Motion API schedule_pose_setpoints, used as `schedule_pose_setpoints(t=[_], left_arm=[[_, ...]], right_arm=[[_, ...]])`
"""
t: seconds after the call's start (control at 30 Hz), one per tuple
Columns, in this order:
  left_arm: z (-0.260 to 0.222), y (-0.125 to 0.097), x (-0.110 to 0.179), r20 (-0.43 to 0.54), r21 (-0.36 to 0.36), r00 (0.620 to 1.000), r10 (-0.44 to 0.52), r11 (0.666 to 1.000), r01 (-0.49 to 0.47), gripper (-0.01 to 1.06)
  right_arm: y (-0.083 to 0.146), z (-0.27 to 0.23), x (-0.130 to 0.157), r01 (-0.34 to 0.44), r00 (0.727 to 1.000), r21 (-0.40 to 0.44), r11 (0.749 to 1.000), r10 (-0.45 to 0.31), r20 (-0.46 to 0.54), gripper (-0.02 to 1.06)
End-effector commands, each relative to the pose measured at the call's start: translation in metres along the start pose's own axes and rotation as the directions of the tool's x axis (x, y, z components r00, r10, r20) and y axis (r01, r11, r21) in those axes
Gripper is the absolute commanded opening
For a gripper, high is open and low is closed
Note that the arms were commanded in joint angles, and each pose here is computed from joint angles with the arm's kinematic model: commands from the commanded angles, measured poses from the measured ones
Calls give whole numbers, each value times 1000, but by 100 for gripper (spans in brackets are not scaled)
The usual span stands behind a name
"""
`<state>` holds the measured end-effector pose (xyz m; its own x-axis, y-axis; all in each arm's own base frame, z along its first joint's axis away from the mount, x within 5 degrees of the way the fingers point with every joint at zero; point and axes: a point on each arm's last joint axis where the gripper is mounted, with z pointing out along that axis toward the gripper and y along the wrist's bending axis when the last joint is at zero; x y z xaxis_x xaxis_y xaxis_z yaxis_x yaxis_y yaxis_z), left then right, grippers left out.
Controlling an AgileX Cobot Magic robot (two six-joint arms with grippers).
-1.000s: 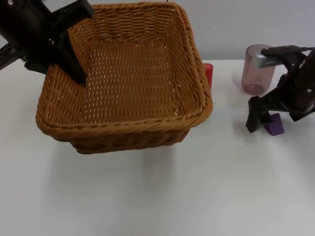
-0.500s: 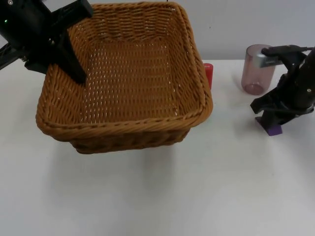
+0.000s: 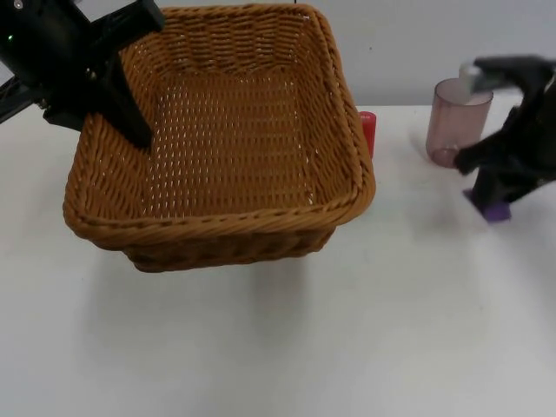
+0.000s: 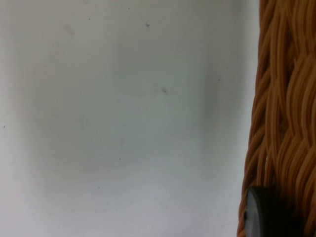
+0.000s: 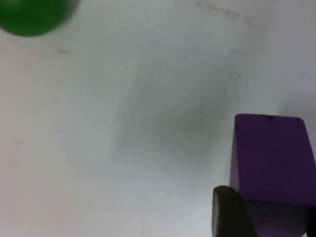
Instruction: Pick up the basket with the left hand and place the triangular block into the basket with the right hand.
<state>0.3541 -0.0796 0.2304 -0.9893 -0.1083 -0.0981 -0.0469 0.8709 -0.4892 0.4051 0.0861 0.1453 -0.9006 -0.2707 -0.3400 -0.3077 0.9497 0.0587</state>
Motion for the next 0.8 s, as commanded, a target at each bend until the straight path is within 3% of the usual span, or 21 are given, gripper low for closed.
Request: schedule_pose_setpoints(t=[0.0,0.17,0.37,0.5,0.6,0.77], left_arm=[[-3,-3,-1,8,24,1000,-10,1000,10,0],[-3,-3,-1,8,24,1000,-10,1000,10,0],[-3,-3,-1,8,24,1000,-10,1000,10,0],[-3,-3,-1,6,24,1000,-10,1000,10,0],[-3,-6,0,-2,60,1000,-27,998,27,0],[0,-14,3,-24,79,1000,-3,997,5,0]], right_arm=[[5,-22,-3,20,1000,-1,1000,-20,14,1],[12,-82,-3,27,999,-11,1000,-26,45,1],[25,-150,2,58,987,-12,998,-56,153,1],[51,-196,9,130,956,-14,991,-122,268,1],[82,-223,15,210,916,-33,977,-185,356,1],[115,-233,16,249,884,-79,965,-194,425,0]])
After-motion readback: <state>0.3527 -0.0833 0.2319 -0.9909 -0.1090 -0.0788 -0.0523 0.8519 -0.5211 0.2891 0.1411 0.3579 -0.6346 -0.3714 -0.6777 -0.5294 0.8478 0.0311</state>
